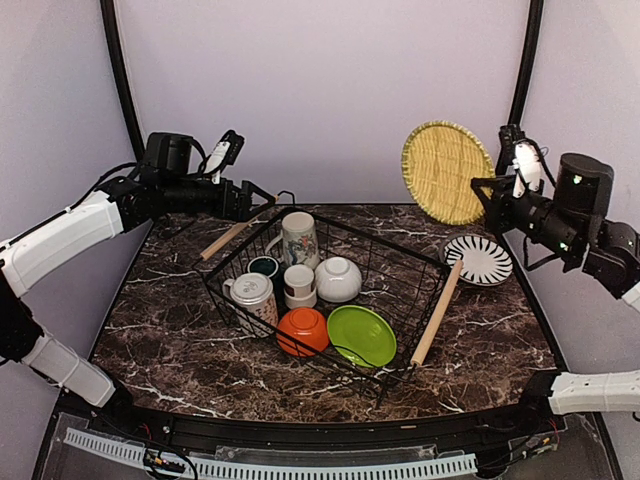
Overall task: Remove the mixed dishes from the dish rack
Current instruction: Place the plate with another plate.
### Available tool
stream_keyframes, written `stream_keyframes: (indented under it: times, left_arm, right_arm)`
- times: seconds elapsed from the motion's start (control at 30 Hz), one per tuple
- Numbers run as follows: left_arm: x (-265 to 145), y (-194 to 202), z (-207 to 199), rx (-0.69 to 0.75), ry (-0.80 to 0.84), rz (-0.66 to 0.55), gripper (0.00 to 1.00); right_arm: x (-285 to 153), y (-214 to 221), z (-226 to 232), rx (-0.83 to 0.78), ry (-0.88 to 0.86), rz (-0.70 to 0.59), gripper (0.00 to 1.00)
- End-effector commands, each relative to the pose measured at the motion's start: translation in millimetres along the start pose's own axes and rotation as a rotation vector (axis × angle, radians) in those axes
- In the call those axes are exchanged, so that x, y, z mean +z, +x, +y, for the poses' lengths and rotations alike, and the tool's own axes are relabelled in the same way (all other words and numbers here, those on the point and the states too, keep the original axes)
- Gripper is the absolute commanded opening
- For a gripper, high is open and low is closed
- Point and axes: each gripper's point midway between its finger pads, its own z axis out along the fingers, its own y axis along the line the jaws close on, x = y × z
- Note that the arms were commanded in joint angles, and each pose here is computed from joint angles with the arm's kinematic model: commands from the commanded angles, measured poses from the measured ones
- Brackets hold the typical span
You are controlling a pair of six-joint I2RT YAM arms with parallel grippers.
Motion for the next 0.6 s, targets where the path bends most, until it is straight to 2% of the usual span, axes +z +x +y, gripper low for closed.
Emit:
stream_keyframes:
  times: [0.0,0.13,0.33,0.57]
  left_arm:
    - [0.8,0.5,-5.3,-0.01,0.021,0.004,0.99]
    - [2.3,1.9,-4.9,-0.01,0.02,0.009,0.99]
    - [1.8,1.9,-4.8,-0.008,0.018,0.01,0.99]
    - [0.3,0.8,-5.9,-0.006,0.021,0.009,0.99]
  right_arm:
    - [-16.2,-34.6,-62.2,0.259,0.266,-0.259,0.0]
    - [-7.4,-7.6,-95.2,0.38,0.415,-0.217,0.0]
    - [18.8,59.4,-145.2,0.59,0.592,-0.021,0.0]
    - [48.5,133.2,-178.4,0.935,0.497,0.136,0.0]
